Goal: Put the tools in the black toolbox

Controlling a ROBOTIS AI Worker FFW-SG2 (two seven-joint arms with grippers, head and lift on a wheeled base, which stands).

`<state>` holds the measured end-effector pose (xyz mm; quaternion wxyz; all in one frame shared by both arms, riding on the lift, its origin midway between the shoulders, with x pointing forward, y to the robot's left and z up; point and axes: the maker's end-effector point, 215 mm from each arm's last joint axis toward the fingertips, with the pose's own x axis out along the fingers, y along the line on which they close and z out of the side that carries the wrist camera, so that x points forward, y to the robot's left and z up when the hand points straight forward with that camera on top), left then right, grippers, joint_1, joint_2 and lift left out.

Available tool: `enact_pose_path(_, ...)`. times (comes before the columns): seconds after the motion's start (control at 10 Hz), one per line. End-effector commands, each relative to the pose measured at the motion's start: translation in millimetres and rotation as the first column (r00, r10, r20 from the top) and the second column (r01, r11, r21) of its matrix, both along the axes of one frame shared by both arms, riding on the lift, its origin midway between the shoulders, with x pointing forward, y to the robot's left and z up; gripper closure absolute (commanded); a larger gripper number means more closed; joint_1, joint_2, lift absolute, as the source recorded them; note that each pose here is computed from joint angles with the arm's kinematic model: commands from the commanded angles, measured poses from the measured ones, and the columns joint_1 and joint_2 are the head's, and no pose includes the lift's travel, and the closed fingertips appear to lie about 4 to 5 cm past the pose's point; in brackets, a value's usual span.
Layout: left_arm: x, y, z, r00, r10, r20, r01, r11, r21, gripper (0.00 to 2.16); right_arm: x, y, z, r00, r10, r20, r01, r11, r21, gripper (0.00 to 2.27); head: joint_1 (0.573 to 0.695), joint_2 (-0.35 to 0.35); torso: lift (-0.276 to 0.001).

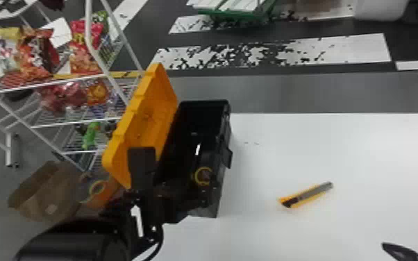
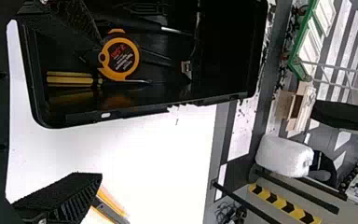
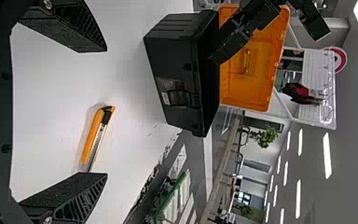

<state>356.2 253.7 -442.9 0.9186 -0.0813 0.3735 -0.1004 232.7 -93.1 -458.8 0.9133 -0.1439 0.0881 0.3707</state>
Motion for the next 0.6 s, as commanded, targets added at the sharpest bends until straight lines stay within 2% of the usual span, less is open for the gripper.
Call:
enact_pose_path(0.0, -2.9, -0.9, -2.1, 1.000, -0.001, 0.002, 0.001, 1.000, -0.002, 0.03, 0.7, 1.1, 2.5, 1.000, 0.001, 0.008, -0.001, 1.000, 0.004, 0.06, 0.695, 0.317, -0.039)
enact_pose_path(0.2, -3.1, -10.3, -7.0, 1.000, -0.018, 0.019, 0.018, 1.000, -0.008, 0.03, 2.3, 0.8, -0.1, 1.000, -0.002, 0.005, 0.002, 1.000, 0.010, 0.06, 0.695, 0.318, -0.039)
enact_pose_path(0.5, 10.6, -35.1, -4.3, 0.992, -0.044, 0.114, 0.051, 0.997, -0.059, 0.03, 5.6, 0.6, 2.8, 1.000, -0.012, 0.008, 0.012, 1.000, 0.025, 0.06, 0.695, 0.277, -0.039)
